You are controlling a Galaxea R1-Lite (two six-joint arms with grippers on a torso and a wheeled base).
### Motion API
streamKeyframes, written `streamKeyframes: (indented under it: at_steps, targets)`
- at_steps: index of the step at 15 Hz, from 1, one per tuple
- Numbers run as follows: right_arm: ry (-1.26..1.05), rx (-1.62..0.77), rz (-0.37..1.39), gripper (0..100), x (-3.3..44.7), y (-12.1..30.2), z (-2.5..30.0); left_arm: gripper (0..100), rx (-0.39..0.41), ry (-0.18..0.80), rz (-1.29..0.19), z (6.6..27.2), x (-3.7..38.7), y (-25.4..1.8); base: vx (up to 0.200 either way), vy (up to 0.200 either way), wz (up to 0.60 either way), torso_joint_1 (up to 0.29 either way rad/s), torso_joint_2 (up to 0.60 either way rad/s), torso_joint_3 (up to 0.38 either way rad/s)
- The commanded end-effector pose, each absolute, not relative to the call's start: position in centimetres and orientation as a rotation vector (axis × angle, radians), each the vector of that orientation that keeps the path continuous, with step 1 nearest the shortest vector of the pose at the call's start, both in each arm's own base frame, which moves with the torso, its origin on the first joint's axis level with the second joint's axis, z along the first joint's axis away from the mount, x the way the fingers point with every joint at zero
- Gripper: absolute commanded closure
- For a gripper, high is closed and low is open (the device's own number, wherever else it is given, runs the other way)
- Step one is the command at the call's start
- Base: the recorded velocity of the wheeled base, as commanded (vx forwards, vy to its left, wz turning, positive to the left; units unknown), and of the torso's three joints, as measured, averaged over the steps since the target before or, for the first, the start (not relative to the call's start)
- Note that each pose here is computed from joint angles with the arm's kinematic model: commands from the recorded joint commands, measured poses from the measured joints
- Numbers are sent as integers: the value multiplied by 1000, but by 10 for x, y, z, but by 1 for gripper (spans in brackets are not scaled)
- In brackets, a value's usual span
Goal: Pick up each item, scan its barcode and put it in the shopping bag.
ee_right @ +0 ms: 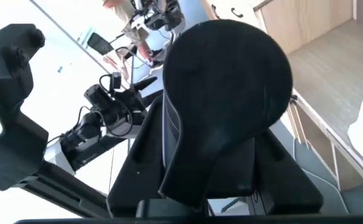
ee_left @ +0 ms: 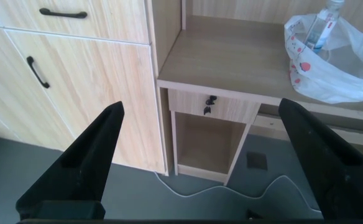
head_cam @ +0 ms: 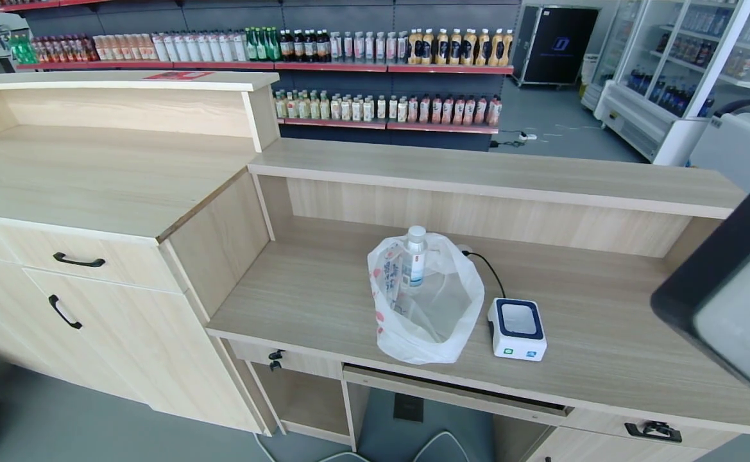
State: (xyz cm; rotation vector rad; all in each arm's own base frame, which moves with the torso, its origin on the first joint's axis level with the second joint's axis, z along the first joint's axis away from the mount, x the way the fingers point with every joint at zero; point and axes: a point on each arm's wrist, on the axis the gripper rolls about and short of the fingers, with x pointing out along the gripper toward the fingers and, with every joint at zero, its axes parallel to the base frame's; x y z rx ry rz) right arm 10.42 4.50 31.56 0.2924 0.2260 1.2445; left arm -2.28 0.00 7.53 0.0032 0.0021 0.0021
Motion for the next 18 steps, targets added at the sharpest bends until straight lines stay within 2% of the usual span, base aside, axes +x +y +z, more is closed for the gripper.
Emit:
streamKeyframes:
  at_steps: [1, 5, 18]
  targets:
    - [220, 285, 1272, 100, 80, 42, 310, 0, 3, 2, 3, 75, -23, 0, 0, 0, 0, 0, 0, 0]
    - [268, 305, 1245, 100, 69, 38, 292, 0, 3, 2, 3, 75, -23, 0, 0, 0, 0, 0, 0, 0]
    - [248, 299, 1224, 100, 65, 37, 293, 0, 3, 2, 3, 75, -23, 0, 0, 0, 0, 0, 0, 0]
